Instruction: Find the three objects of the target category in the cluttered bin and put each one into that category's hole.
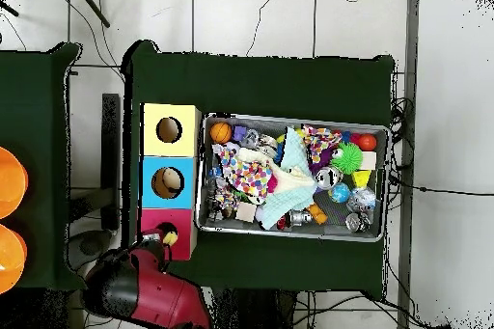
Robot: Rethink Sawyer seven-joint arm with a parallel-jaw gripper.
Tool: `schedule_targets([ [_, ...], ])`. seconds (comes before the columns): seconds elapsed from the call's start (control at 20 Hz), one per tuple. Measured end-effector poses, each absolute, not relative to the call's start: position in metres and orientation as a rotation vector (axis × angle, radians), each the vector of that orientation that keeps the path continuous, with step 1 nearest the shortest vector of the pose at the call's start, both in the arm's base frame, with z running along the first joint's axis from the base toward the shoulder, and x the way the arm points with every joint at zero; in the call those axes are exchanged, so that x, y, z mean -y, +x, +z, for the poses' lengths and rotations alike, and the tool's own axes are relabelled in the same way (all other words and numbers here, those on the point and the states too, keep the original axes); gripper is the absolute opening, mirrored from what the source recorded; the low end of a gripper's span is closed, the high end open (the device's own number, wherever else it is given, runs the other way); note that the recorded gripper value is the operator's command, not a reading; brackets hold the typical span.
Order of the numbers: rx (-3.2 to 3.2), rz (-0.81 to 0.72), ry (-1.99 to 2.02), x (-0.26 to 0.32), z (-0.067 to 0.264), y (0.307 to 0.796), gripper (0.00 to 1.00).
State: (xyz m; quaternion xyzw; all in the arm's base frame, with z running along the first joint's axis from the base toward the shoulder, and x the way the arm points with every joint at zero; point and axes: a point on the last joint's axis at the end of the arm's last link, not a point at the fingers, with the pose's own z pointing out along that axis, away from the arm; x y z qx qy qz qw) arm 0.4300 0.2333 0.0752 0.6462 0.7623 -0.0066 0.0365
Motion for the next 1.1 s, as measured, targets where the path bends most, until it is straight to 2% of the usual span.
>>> schedule_targets([
  [0.65, -2.34, -0.022, 1.987, -0.233, 0.075, 0.43, 0.0],
  [1.1, -2.338, -0.052, 2.014, -0.225, 0.06, 0.428, 0.0],
])
